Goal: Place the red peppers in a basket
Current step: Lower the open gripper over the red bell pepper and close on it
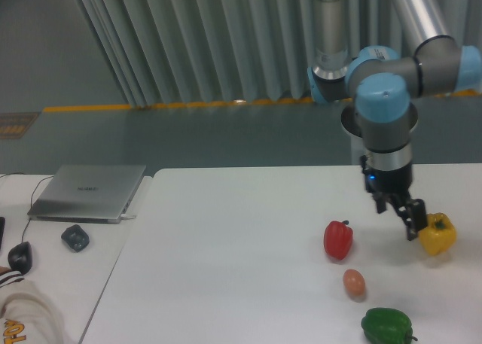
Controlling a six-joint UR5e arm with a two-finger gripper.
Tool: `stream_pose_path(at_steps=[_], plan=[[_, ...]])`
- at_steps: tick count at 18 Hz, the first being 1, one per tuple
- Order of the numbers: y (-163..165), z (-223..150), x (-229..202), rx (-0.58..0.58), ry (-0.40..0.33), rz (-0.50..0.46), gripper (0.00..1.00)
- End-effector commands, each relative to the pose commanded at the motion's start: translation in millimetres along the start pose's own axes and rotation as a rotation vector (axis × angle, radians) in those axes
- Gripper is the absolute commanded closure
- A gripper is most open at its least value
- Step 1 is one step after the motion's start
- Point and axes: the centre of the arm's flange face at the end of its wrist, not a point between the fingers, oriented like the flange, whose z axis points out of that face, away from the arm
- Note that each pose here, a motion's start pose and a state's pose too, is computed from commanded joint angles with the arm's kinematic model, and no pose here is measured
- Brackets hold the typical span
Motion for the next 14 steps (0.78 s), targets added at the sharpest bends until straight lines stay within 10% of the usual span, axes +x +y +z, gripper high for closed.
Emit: stream_pose_path(at_steps=[8,14], plan=[[-5,17,0,0.076,0.071,-0.388,0.0],[-12,48,12,0.025,0.097,-0.49,0.0]])
